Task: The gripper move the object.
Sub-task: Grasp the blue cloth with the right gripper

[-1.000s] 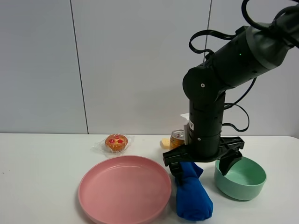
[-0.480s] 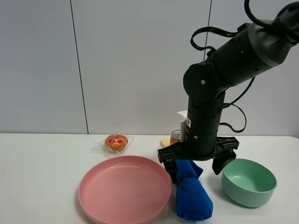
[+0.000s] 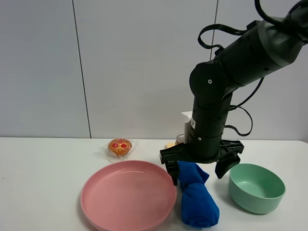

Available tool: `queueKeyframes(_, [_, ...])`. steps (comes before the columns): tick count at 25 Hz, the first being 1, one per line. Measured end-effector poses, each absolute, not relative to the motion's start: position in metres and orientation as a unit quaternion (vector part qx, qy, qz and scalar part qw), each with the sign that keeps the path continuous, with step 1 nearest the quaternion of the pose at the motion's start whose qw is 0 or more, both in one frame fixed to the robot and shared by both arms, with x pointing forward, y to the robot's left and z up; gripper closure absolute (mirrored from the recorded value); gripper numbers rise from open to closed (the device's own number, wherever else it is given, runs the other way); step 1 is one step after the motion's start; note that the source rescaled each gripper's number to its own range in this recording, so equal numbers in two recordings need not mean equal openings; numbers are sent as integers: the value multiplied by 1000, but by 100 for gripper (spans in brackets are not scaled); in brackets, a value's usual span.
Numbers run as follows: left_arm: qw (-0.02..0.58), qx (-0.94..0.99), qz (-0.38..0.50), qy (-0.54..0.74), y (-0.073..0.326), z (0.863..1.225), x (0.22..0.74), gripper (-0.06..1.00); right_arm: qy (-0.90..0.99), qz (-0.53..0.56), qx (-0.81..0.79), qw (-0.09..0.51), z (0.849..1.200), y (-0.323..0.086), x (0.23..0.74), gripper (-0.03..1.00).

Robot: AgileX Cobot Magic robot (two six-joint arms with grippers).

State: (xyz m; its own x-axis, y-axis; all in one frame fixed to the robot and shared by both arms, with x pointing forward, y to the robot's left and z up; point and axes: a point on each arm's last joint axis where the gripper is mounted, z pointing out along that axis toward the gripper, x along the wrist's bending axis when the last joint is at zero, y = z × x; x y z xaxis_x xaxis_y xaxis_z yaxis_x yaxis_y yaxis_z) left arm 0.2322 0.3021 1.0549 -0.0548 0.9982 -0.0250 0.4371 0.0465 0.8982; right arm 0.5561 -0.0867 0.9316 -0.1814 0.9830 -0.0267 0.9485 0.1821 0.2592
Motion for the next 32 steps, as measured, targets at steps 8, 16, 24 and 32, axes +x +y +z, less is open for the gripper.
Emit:
queueKeyframes(8, [372,578,377,621,302,1055,232,-6,762,78,637,87,917,-85,557,6])
queueKeyframes(16, [372,578,377,621,302,1055,232,-6,757,55,645,85,915,-94,559,6])
queueKeyframes(24, [372,578,377,621,302,1055,232,-6,755,52,648,87,915,-98,561,6])
queueKeyframes(32, [372,578,377,621,302,1055,232,-6,753,74,647,93,914,-99,567,6])
